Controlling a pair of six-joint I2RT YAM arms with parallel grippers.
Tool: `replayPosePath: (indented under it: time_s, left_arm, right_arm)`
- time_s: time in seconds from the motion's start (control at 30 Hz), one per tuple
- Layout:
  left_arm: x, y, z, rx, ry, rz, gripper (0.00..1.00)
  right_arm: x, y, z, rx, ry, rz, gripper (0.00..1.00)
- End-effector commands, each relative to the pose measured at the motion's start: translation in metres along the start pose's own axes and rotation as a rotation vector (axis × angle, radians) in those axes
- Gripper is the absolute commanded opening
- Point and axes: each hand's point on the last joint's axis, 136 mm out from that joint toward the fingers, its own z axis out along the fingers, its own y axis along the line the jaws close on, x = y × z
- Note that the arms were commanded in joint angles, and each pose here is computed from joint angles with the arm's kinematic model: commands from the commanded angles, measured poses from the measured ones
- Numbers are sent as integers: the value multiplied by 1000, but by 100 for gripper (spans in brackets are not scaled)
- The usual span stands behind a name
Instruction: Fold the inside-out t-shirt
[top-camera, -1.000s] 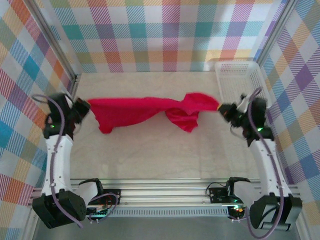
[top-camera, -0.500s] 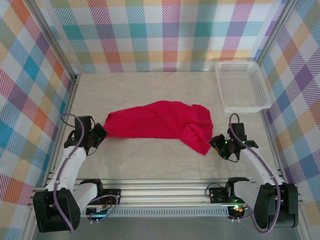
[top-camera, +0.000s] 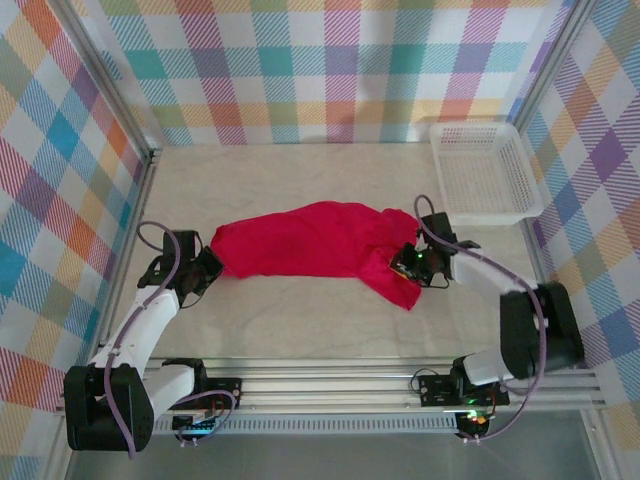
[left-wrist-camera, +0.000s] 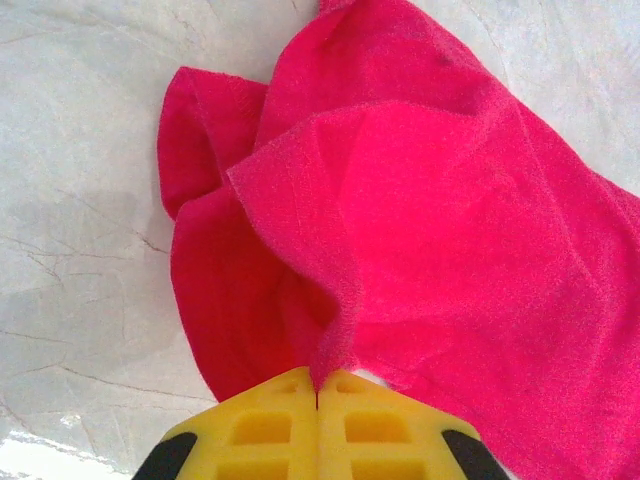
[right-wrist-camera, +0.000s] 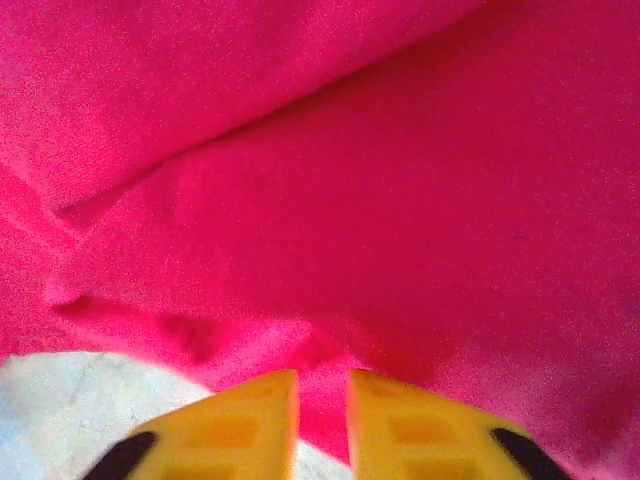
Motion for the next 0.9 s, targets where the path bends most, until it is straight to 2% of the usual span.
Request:
replayPosePath:
  time_s: [0.0, 0.17, 0.37, 0.7, 0.87]
  left_arm:
    - [-9, -14, -5, 29, -26, 30, 0]
    - [-8, -12, -4, 21, -19, 38, 0]
    - [-9, -14, -5, 25, -22, 39, 0]
    - [-10, -15, -6, 27, -26, 48, 0]
    - [-10, -14, -7, 26, -27, 48, 0]
  right_arm:
    - [-14, 12, 11, -12, -17, -88, 32]
    - [-15, 17, 23, -30, 6, -104, 47]
    - [1, 38, 25, -80, 34, -105, 47]
    - [18, 37, 16, -80, 27, -118, 44]
    - [21, 31, 23, -63, 38, -152, 46]
